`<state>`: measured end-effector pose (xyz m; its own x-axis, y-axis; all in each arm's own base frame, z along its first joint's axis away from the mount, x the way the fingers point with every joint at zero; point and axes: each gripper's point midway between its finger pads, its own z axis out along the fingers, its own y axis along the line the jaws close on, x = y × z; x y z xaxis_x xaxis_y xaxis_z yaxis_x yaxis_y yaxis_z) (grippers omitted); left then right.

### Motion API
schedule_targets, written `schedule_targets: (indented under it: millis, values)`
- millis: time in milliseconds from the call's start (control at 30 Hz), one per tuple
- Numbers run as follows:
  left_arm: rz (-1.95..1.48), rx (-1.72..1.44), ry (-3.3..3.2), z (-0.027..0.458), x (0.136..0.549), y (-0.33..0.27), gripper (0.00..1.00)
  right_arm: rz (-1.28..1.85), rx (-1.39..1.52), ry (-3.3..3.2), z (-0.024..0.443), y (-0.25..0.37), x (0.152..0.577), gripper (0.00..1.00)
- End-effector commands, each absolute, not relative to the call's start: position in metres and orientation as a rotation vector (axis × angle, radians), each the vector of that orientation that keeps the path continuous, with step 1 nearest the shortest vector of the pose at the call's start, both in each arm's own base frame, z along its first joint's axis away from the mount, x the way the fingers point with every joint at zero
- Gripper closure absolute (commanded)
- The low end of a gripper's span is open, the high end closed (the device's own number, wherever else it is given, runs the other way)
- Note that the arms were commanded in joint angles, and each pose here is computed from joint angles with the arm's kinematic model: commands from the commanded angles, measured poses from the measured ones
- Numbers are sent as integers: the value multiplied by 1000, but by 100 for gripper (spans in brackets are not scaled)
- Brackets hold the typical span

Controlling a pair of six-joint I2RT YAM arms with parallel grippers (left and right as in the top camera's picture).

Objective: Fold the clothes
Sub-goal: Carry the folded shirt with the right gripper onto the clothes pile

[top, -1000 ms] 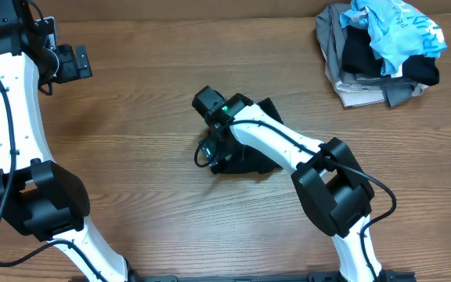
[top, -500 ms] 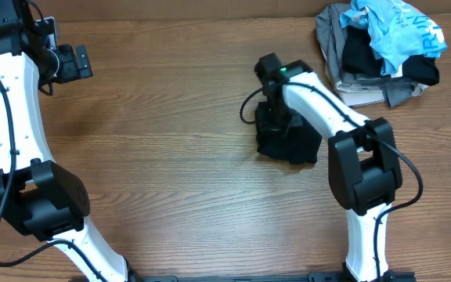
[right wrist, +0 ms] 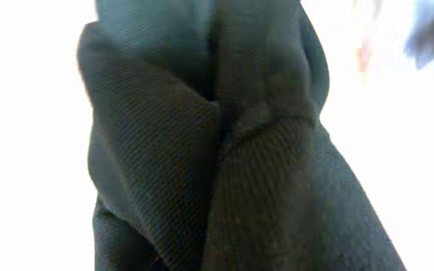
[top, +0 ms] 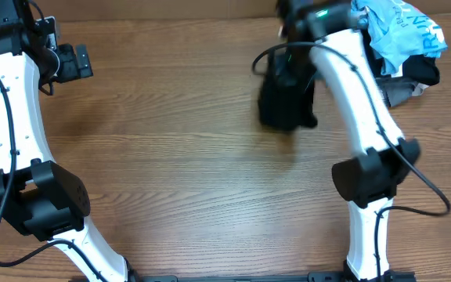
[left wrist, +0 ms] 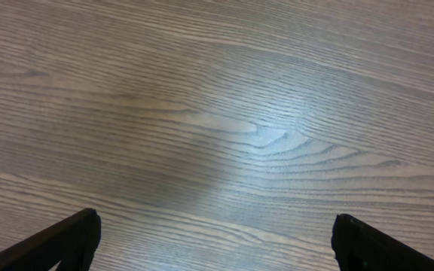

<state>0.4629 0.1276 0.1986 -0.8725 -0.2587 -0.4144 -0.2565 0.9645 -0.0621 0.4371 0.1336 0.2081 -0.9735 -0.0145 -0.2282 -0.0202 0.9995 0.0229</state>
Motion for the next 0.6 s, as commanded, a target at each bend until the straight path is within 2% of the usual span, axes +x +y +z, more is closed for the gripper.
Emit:
schedule_targets:
  millis: [0, 267, 400, 567]
  values:
    - [-21, -369, 2677, 199, 468, 124, 0, 10, 48, 2627, 303, 99, 445, 96]
    - [-19, -368, 2656, 202, 473, 125, 0, -268, 321, 2346, 372, -16, 457, 96]
    - [-18, -367, 2650, 202, 474, 125, 0, -449, 355, 2219, 396, -74, 472, 96]
    - [-16, -366, 2646, 203, 475, 125, 0, -577, 320, 2064, 426, -117, 496, 96]
